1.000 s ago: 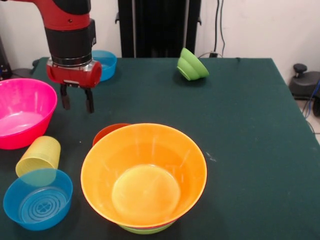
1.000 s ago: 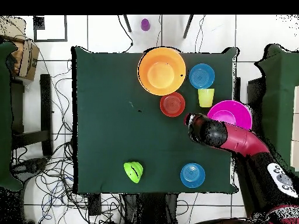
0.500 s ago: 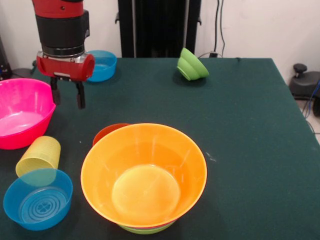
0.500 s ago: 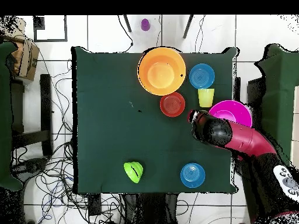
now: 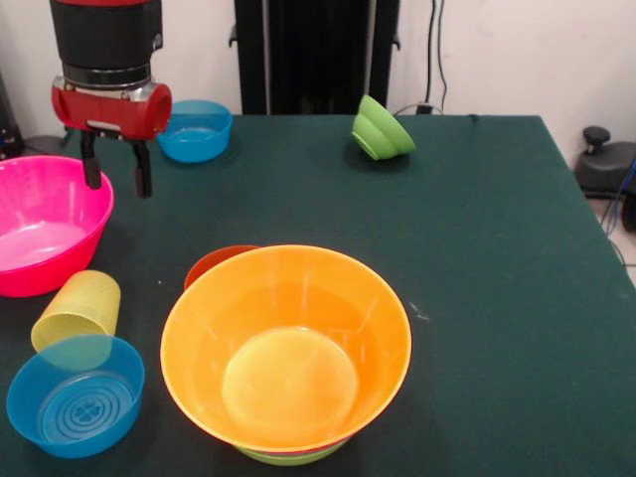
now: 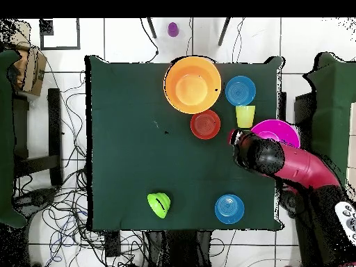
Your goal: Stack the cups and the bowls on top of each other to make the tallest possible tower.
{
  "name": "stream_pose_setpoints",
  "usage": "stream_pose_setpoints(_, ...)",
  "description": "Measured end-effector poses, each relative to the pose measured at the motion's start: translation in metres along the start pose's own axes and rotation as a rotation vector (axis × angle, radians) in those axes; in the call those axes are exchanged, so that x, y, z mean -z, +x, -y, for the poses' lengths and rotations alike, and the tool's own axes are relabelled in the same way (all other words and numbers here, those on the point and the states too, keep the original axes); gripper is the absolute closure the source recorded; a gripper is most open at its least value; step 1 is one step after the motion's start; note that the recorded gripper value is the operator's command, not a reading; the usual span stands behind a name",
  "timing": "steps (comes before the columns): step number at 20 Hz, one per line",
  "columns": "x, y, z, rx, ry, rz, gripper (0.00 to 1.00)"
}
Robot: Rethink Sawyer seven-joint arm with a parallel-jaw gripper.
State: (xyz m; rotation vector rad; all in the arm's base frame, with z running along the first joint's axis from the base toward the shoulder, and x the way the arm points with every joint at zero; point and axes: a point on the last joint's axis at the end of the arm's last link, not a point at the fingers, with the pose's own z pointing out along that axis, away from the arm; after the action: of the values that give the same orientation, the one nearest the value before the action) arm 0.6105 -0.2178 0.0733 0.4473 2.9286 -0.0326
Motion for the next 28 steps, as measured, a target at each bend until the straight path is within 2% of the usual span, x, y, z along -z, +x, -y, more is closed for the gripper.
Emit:
stream_pose_setpoints(4,0.007,-0.002,0.012,-0.019,-0.002,-0.015,0.0)
stream_pose_setpoints(10,0.008,-0.005,0.041,-0.069,-0.02,-0.006,0.0)
stream_pose_setpoints(17,0.001,0.0,0.054,-0.095,-0.03,-0.018,0.0)
stream_pose_setpoints(21,-0.004,0.004,0.05,-0.077,-0.027,-0.023,0.0)
stream_pose_setpoints(28,-0.008,0.007,0.036,-0.011,-0.008,-0.01,0.0)
